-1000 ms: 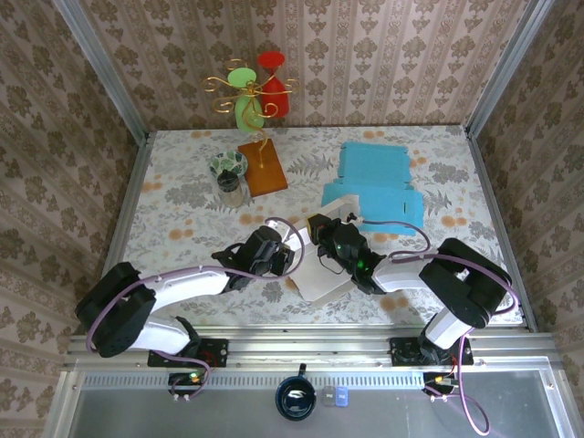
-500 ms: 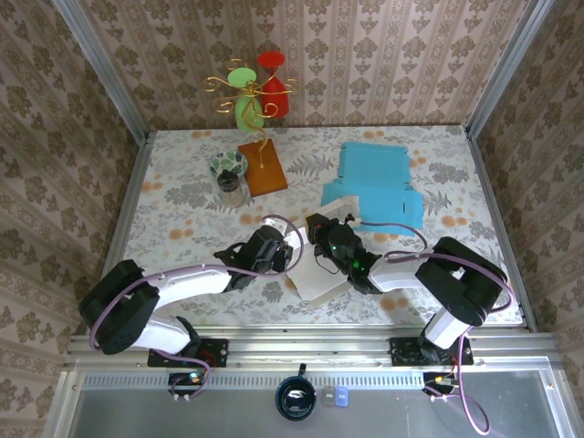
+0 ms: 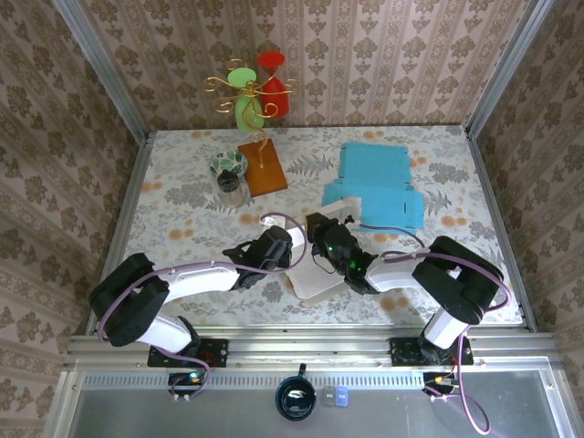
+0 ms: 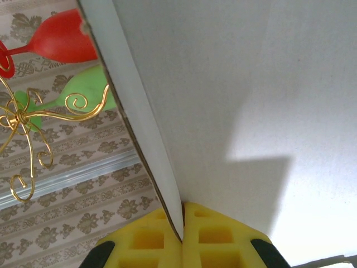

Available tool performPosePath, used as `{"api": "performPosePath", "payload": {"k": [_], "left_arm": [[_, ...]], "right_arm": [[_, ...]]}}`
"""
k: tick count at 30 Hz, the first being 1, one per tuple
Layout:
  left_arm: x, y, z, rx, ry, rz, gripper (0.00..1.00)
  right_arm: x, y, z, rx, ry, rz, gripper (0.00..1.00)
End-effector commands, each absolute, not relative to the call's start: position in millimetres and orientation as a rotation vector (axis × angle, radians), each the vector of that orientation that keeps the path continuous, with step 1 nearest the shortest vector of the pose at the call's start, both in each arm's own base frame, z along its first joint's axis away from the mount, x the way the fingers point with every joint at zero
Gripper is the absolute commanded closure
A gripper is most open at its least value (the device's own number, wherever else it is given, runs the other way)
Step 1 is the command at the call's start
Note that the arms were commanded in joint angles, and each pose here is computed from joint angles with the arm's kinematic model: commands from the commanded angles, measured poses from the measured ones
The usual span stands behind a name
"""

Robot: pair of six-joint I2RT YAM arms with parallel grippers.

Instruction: Fold the paper box

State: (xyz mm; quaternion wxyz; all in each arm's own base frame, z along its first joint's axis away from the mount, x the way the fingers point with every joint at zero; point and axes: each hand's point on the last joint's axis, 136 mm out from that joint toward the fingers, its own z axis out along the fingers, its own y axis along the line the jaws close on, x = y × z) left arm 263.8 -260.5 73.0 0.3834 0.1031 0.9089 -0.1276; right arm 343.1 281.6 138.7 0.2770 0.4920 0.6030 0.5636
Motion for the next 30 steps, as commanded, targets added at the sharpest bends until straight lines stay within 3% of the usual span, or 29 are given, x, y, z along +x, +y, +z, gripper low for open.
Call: {"api": "performPosePath", "payload": {"k": [1, 12, 18, 21, 25, 30], "left_arm": [[278, -257, 85, 0.156, 2.277, -0.262, 0.76], [280, -265, 78, 0.111, 2.284, -0.194, 0.79], [283, -264, 73, 0.095, 2.282, -0.158, 0.93], [283, -263, 72, 0.098, 2.277, -0.146, 1.00], [283, -263, 73, 0.134, 2.269, -0.126, 1.00], [285, -261, 80, 0.185, 2.267, -0.096, 1.00]], "right_arm": [[325, 296, 113, 1.352, 1.745, 1.472, 1.00], [322, 300, 117, 1.373, 1.746, 1.479, 1.00], [320, 292, 117, 1.395, 1.738, 1.454, 0.97], [319, 287, 118, 1.403, 1.732, 1.441, 0.88], [319, 278, 124, 1.386, 1.749, 1.405, 0.71], [319, 256, 142, 1.333, 1.837, 1.295, 0.38]]}}
